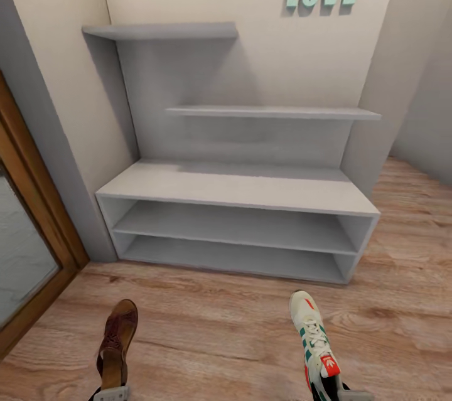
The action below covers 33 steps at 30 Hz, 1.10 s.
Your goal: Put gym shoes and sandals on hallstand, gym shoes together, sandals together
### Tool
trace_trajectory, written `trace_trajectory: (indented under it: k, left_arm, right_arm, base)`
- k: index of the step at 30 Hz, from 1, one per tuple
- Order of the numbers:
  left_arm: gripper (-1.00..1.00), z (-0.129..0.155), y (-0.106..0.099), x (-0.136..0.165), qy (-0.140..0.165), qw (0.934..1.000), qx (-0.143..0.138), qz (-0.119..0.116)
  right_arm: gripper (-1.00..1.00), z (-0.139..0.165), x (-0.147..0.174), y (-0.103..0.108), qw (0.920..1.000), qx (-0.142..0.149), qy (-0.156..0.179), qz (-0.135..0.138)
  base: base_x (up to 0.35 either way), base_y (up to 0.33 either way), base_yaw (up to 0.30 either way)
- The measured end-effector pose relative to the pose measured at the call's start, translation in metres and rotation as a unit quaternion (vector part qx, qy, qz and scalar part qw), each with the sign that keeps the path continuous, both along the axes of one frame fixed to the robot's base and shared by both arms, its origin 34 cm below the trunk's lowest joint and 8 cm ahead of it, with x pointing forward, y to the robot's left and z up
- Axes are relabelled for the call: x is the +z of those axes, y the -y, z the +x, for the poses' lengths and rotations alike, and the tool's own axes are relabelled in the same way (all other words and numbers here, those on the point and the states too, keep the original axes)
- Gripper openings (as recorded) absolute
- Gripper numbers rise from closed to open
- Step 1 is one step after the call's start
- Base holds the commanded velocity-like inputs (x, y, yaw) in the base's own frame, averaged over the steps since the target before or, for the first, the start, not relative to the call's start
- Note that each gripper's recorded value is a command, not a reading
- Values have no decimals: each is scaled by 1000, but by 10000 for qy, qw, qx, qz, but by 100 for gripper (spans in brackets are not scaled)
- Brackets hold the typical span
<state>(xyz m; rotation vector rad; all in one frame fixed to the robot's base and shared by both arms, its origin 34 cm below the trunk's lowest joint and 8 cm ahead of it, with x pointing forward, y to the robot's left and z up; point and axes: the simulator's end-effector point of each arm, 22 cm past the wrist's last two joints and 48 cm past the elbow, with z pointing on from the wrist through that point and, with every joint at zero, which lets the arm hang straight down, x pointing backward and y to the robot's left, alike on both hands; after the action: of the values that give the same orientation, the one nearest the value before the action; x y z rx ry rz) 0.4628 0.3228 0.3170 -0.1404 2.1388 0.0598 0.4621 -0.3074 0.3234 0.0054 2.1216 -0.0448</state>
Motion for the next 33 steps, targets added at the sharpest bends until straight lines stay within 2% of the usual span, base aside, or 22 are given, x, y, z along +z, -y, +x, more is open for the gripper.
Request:
trace_trajectory:
  k: [22,32,33]
  left_arm:
    - [-100,5,0,6,88,10000,-1,0]
    - [-100,5,0,7,99,10000,1,0]
    - [-100,11,-5,11,157,9998,95,1]
  right_arm:
    - [-100,5,6,0,10000,0,88,0]
    - [-100,5,7,0,10000,0,98,1]
    - [-100,6,7,-3,9999,-12,96,33]
  base:
    - [0,0,-264]
    - [0,0,-47]
    - [0,0,0]
